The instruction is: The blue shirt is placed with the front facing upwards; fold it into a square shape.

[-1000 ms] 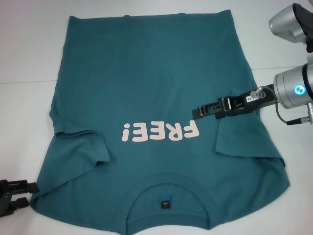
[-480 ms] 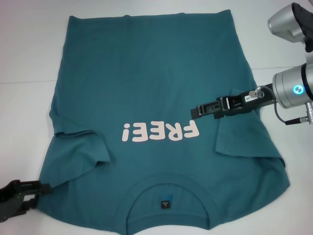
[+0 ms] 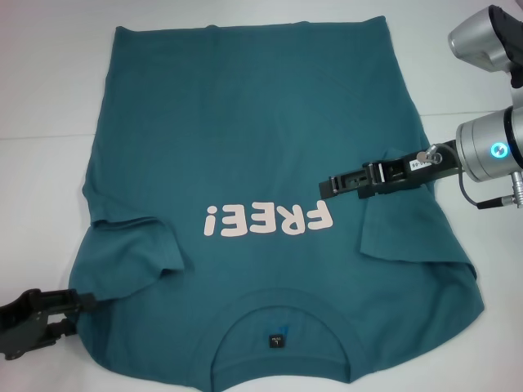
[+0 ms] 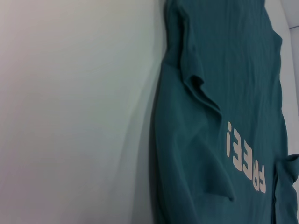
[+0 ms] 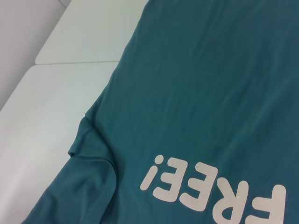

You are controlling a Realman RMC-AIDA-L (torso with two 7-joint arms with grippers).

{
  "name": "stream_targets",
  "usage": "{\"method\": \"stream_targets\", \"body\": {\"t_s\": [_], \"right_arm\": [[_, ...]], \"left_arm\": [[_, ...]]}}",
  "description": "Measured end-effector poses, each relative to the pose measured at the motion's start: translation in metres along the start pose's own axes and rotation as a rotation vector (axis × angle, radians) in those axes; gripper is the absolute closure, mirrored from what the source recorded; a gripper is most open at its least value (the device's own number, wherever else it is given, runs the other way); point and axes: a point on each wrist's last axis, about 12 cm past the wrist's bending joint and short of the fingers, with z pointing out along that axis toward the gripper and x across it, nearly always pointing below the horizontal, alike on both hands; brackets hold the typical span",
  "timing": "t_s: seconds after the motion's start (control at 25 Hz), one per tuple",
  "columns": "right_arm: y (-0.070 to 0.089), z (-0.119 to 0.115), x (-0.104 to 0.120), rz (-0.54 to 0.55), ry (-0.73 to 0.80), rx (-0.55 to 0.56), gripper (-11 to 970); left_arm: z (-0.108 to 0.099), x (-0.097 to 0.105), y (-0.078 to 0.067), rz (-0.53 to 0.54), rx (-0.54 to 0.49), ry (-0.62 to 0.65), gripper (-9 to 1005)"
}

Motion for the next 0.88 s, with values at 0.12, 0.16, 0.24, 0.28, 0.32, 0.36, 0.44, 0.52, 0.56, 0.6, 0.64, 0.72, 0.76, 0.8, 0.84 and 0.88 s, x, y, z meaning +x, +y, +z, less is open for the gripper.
{"method": "stream_targets", "body": {"t_s": [0.12, 0.16, 0.24, 0.28, 0.32, 0.36, 0.44, 0.52, 0.56, 0.6, 0.64, 0.72, 0.76, 0.8, 0.84, 0.88], "right_arm": [[0.0, 0.0, 0.0, 0.0, 0.0, 0.0, 22], [0.0, 0.0, 0.0, 0.0, 0.0, 0.0, 23], [0.0, 0.0, 0.0, 0.0, 0.0, 0.0, 23], [0.0, 0.0, 0.0, 0.0, 0.0, 0.0, 23], [0.0, 0.0, 0.0, 0.001, -0.001, 0.0, 23], [0.0, 0.0, 0.0, 0.002, -0.003, -0.001, 23], [-0.001, -0.001, 0.0, 0.005, -0.006, -0.001, 23], [-0.001, -0.001, -0.001, 0.004, -0.008, -0.001, 23], [-0.001, -0.001, -0.001, 0.003, -0.008, -0.001, 24], [-0.001, -0.001, -0.001, 0.002, -0.008, -0.001, 24], [-0.001, -0.001, -0.001, 0.002, -0.009, -0.002, 24], [-0.001, -0.001, -0.001, 0.002, -0.009, -0.002, 24], [-0.001, -0.001, -0.001, 0.002, -0.009, -0.002, 24], [-0.001, -0.001, -0.001, 0.002, -0.009, -0.002, 24], [-0.001, -0.001, -0.001, 0.002, -0.009, -0.002, 24], [-0.001, -0.001, -0.001, 0.002, -0.009, -0.002, 24]], "left_arm": [[0.0, -0.001, 0.0, -0.003, -0.007, -0.002, 460], [0.0, -0.001, 0.001, -0.003, -0.009, -0.003, 460], [0.0, -0.001, 0.002, -0.005, -0.018, -0.006, 460], [0.0, -0.001, 0.003, -0.006, -0.024, -0.008, 460], [0.0, -0.001, 0.003, -0.007, -0.031, -0.009, 460], [0.001, -0.001, 0.004, -0.008, -0.038, -0.011, 460], [0.001, -0.002, 0.004, -0.006, -0.049, -0.013, 459], [0.002, -0.003, 0.004, -0.003, -0.054, -0.013, 459], [0.005, -0.004, 0.002, 0.005, -0.06, -0.006, 460], [0.006, -0.004, 0.001, 0.011, -0.061, -0.002, 462], [0.007, -0.004, 0.0, 0.015, -0.061, 0.002, 463], [0.01, -0.005, -0.002, 0.02, -0.059, 0.011, 466], [0.011, -0.005, -0.002, 0.021, -0.057, 0.013, 468], [0.011, -0.005, -0.003, 0.021, -0.057, 0.014, 469], [0.011, -0.005, -0.003, 0.02, -0.056, 0.012, 471], [0.011, -0.005, -0.003, 0.018, -0.054, 0.01, 472]]}}
